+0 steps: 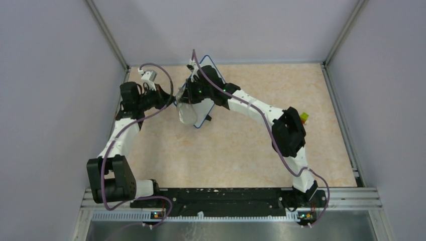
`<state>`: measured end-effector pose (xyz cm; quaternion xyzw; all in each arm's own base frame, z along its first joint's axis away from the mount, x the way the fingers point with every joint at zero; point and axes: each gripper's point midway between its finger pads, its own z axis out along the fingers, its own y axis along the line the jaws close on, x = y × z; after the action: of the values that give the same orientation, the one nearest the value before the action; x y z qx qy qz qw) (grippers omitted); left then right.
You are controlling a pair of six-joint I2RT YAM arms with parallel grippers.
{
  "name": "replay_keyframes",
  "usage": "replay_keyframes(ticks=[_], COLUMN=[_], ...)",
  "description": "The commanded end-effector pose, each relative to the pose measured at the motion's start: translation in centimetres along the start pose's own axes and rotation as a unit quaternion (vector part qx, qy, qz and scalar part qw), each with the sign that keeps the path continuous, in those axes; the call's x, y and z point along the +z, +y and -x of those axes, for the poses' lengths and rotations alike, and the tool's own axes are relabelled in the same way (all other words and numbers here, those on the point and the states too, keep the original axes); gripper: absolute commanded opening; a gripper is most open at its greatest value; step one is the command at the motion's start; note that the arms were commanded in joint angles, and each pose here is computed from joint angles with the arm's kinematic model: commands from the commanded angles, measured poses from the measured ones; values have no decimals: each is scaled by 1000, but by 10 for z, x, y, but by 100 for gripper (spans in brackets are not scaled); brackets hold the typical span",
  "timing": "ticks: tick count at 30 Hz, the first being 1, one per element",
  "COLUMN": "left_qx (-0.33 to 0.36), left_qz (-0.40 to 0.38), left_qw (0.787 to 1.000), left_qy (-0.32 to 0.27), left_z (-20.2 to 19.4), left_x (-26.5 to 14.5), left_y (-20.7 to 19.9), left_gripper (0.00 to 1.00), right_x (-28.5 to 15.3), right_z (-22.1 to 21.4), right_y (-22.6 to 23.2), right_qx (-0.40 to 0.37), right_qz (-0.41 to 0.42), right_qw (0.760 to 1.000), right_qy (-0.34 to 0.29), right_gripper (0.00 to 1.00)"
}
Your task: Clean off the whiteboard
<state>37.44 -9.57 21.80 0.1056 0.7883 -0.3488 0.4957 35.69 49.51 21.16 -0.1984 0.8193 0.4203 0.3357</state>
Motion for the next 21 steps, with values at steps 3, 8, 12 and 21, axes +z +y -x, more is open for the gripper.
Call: replay_keyframes(ticks=[3,8,12,21], left_qx=[24,27,33,34], left_qz=[-64,-79,-80,-64], left_qw=[998,997,996,997], left_qy=[-10,-8,-7,-6], left_z=[4,3,2,2], left_x=[-2,-1,0,1], left_y=[-32,-38,-41,-36], left_gripper=[0,0,0,0], right_x=[12,25,32,25], right_z=[13,-19,-46,-114], right_y=[38,40,19,-45], right_qx=[43,100,127,115], right_qz=[66,86,55,-47], right_qw=[997,991,989,985], right_qy=[-17,14,42,123], right_gripper=[0,0,0,0])
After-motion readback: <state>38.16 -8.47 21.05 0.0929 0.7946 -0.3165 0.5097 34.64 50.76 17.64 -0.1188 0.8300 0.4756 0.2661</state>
